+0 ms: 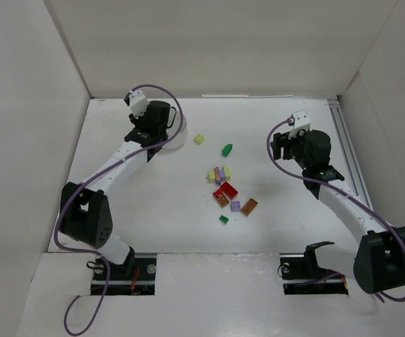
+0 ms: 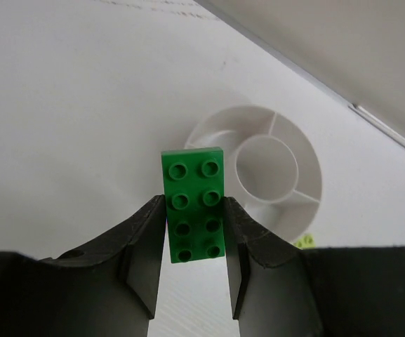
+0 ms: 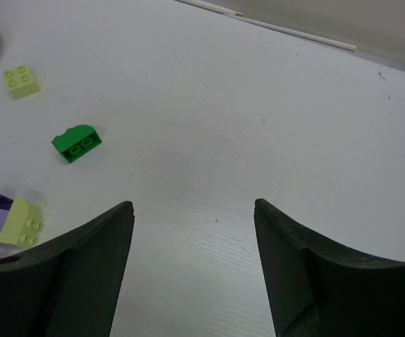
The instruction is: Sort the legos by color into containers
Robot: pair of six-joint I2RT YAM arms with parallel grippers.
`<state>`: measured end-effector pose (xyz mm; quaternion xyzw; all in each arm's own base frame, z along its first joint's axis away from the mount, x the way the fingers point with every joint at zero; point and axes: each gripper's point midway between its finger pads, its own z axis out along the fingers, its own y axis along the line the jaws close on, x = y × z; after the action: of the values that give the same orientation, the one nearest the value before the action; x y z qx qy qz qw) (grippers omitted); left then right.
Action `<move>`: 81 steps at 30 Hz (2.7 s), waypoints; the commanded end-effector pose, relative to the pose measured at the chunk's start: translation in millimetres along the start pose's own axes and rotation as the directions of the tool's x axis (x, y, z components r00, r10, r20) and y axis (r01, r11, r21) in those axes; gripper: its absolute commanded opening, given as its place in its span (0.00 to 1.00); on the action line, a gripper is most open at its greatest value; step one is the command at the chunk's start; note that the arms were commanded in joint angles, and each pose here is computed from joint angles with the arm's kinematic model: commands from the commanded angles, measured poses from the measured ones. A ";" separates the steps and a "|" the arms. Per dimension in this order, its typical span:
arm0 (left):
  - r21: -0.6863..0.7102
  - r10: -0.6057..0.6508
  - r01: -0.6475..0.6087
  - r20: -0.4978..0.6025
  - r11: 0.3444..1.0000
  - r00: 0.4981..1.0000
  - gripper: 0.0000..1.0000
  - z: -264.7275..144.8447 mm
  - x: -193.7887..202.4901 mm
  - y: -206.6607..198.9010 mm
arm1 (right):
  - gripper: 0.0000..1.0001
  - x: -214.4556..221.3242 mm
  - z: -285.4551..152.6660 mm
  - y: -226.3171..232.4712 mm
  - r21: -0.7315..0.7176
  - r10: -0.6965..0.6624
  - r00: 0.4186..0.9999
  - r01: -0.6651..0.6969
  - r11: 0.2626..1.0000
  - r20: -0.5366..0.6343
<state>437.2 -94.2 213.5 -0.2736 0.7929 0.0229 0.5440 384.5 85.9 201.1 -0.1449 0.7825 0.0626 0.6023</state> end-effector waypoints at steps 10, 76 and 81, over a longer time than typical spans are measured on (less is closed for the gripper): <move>0.049 -0.056 0.053 0.060 0.997 0.997 0.23 40.2 -28.6 -3.3 | 0.76 -12.2 -1.1 -8.7 0.031 -0.032 0.999 0.030 0.999 0.043; 0.914 0.717 -0.173 -0.160 0.368 0.679 0.89 -217.7 254.4 -66.8 | 1.00 26.1 -8.1 7.1 0.036 -0.023 0.993 0.027 0.999 -0.116; 0.909 0.825 -0.263 -0.135 0.323 0.548 0.77 -243.5 308.9 -51.2 | 1.00 34.2 -12.3 -2.0 0.069 0.009 0.990 0.001 0.998 -0.141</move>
<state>186.2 -345.7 71.2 0.2969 0.8673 -0.2674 0.2968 368.8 86.2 171.9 -0.1502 0.8202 0.0364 0.5509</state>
